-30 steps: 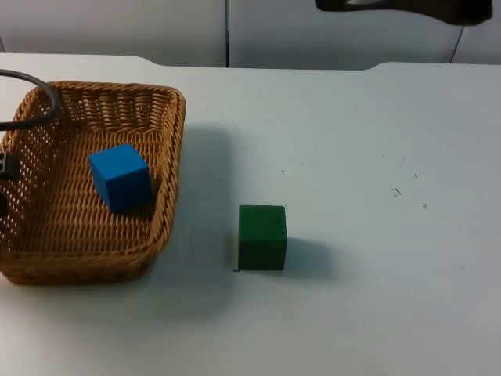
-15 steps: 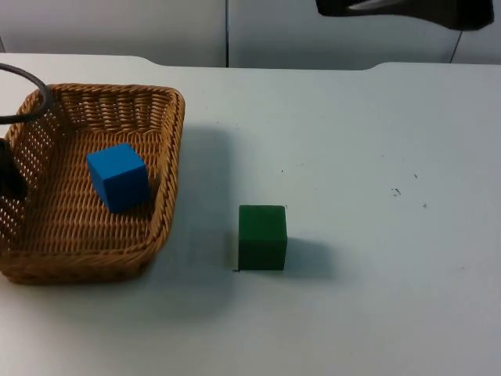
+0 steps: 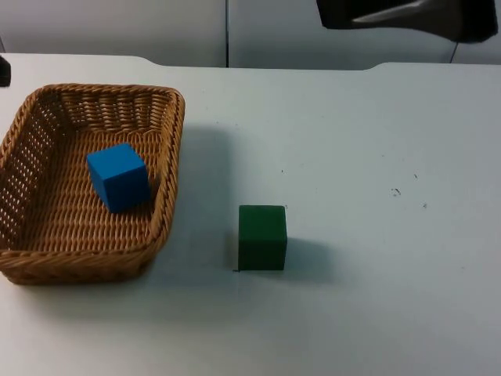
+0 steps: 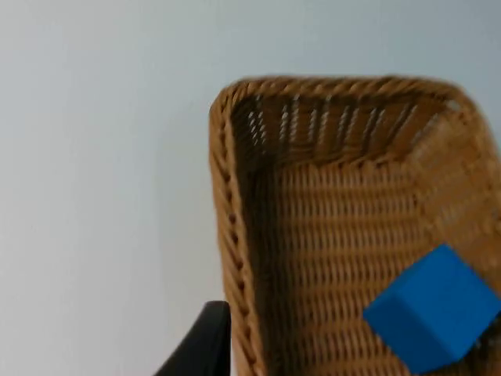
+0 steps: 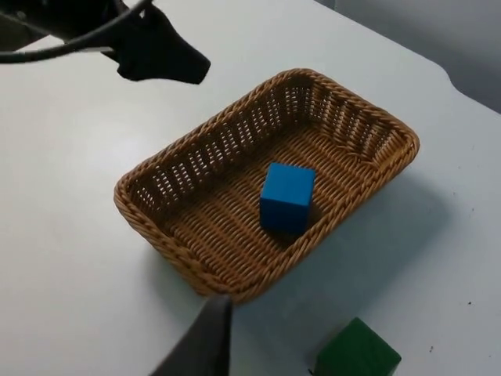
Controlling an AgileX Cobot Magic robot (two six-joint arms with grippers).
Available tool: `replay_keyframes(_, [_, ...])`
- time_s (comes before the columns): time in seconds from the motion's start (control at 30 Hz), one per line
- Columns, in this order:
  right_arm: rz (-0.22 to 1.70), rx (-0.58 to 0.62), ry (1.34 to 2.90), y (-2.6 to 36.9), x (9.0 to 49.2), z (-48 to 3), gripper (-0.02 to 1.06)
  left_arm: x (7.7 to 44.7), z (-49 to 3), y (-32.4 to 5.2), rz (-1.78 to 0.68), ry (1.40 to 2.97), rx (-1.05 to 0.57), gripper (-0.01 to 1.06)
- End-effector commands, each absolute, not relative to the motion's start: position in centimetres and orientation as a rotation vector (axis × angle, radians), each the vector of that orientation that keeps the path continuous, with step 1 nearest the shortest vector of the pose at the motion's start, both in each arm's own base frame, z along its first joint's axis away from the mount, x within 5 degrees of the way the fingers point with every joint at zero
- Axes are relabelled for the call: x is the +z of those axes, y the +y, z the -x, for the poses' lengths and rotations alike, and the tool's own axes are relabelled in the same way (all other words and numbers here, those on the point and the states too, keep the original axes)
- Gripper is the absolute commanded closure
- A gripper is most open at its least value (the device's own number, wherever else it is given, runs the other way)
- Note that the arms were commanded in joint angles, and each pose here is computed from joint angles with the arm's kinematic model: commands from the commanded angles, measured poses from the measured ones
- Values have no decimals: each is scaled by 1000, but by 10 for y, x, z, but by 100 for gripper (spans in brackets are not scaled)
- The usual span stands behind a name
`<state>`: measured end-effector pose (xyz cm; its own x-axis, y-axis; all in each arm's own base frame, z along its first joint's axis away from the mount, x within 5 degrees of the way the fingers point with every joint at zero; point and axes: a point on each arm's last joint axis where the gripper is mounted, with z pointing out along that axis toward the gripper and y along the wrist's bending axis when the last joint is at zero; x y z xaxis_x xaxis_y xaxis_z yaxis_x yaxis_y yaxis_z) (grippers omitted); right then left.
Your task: Pick up the basket with the left hand and place the blue cube into the basket with the right hand.
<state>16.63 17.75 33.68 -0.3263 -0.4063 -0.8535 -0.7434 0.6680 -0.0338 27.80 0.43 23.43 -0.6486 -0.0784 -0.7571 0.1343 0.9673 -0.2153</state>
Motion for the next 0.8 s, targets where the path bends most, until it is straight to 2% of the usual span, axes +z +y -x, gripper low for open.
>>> replay_keyframes(0.0, [911, 455, 1933, 177, 338, -164, 4, 258, -268, 0, -48, 2183, -353, 5])
replay_keyframes(0.13, [899, 464, 1896, 170, 348, -158, 4, 299, -236, -10, -108, 2065, -402, 5])
replay_keyframes(0.27, [908, 459, 1849, 162, 358, -150, 4, 320, -204, -14, -157, 2058, -376, 5])
replay_keyframes(0.5, [930, 440, 1783, 144, 360, -134, 4, 332, -151, -13, -179, 2158, -253, 5])
replay_keyframes(0.77, [897, 463, 1776, 122, 336, -113, 4, 355, -87, -18, -193, 2016, -167, 5])
